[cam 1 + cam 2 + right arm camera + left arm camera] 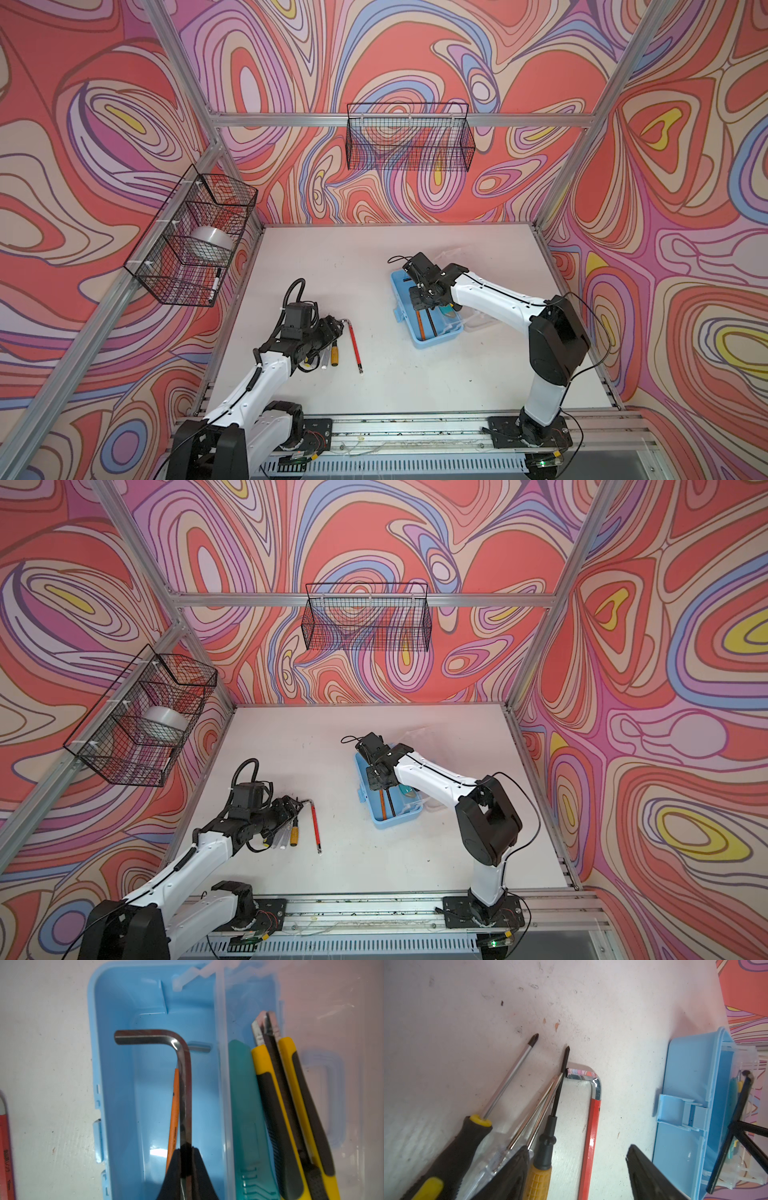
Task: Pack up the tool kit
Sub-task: 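Lift the black hex key with the right gripper and carry it over the box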
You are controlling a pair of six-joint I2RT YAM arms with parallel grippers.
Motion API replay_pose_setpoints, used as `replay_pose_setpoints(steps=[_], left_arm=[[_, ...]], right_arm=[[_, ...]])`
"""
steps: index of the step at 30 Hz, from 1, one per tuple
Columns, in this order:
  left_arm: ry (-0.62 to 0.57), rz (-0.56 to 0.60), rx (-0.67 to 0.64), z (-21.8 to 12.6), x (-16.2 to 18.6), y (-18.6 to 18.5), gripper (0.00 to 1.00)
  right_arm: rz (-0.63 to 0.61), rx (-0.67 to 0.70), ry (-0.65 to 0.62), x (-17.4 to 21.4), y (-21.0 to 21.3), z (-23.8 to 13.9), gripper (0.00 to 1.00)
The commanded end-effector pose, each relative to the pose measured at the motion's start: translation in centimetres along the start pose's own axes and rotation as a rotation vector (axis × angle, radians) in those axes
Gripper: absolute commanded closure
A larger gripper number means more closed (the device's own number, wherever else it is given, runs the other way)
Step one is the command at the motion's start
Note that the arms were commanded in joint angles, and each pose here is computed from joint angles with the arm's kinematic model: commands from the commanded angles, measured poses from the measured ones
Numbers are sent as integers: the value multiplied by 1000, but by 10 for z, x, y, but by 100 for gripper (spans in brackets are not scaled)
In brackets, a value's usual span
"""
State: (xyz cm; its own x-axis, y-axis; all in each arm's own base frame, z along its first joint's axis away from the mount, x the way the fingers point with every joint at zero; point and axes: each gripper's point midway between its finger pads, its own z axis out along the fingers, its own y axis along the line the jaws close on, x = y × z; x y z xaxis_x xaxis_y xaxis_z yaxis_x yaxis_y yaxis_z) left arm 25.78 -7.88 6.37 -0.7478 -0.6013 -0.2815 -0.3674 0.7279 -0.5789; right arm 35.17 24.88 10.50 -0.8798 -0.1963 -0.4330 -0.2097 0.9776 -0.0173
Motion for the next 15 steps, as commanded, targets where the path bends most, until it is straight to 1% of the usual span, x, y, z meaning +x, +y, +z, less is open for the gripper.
replay_pose_setpoints(steps=[1, 9, 13, 15], left_arm=[[-17, 9, -12, -2, -7, -1, 25], [-10, 6, -17, 0, -4, 2, 25], [-12, 11, -21, -1, -4, 3, 25], [-19, 13, -22, -2, -5, 3, 25]], right_arm=[[41, -29, -35, -10, 4, 10, 100], [57, 10, 23, -2, -4, 53, 100], [74, 60, 20, -4, -11, 63, 100], [82, 58, 18, -6, -10, 66, 100]])
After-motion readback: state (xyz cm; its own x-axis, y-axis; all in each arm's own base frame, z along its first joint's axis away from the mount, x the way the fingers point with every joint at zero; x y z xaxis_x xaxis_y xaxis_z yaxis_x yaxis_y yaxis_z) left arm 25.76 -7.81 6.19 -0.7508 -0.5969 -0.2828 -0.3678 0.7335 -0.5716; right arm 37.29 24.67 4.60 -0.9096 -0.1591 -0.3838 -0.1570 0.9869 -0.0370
